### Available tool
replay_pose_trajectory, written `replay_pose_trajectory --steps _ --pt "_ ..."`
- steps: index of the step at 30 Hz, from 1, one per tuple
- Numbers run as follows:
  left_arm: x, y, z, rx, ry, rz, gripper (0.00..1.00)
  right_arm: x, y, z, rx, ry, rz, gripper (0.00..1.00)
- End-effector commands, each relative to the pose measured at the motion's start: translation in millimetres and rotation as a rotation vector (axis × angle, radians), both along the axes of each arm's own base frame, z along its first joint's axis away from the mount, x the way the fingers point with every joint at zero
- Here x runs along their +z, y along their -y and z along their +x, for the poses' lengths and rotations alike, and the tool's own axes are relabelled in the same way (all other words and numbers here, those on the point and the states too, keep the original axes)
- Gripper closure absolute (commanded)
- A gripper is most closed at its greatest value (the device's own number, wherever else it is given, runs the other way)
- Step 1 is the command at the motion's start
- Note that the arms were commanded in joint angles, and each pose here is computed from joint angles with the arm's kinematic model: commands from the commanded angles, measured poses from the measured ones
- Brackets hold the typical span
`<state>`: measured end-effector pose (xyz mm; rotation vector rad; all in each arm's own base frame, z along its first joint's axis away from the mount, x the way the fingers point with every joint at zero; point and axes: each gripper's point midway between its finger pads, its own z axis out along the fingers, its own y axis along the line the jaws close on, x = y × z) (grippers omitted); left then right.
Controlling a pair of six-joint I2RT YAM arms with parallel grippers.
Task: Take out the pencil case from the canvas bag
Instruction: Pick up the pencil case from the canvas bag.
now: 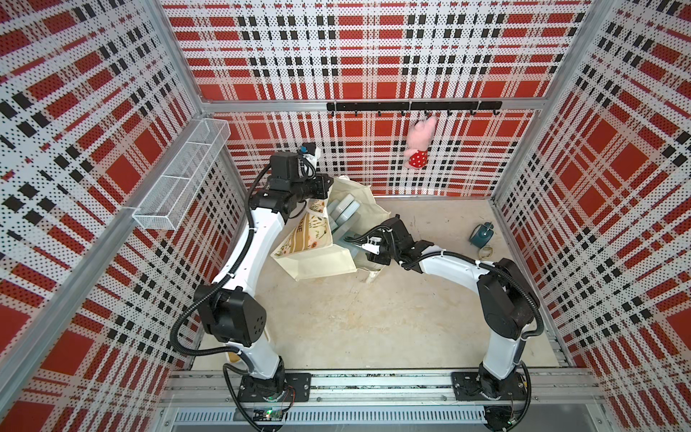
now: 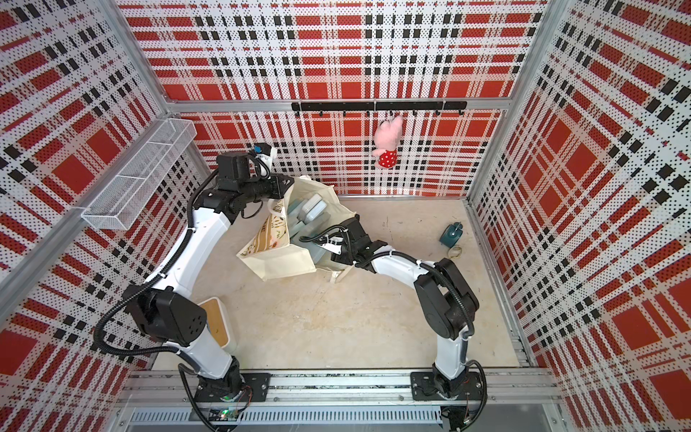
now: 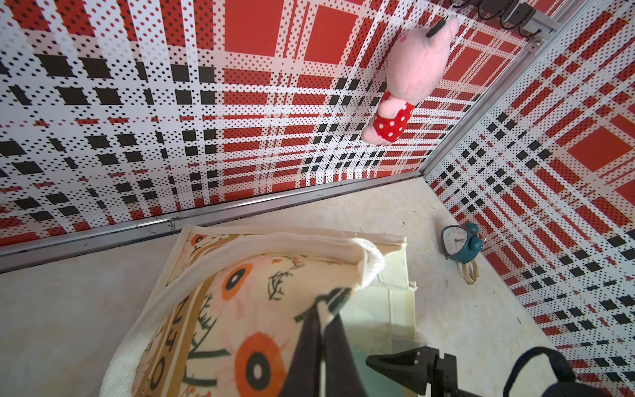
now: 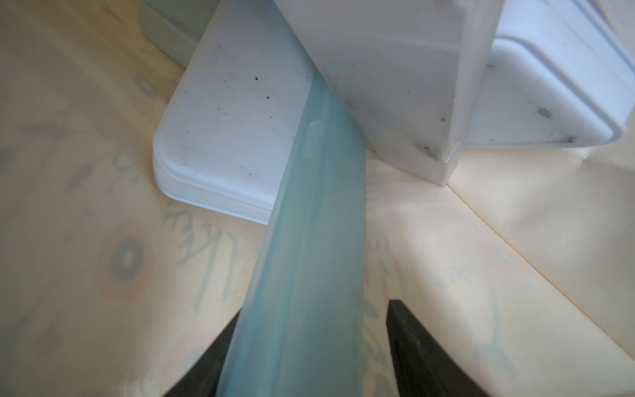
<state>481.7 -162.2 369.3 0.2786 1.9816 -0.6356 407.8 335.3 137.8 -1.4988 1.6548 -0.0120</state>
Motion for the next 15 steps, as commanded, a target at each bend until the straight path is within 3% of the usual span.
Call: replay_pose_trajectory --steps 1,15 --pt "52.9 9.6 -7.4 -0.052 0.143 -0.043 1.0 1.6 -10.6 2.1 0.024 0.015 0.001 0.43" --pt "49.4 4.5 -2.1 -0.027 0.14 -0.005 1.0 22.6 -8.0 -3.3 -0.007 0.026 0.03 0.75"
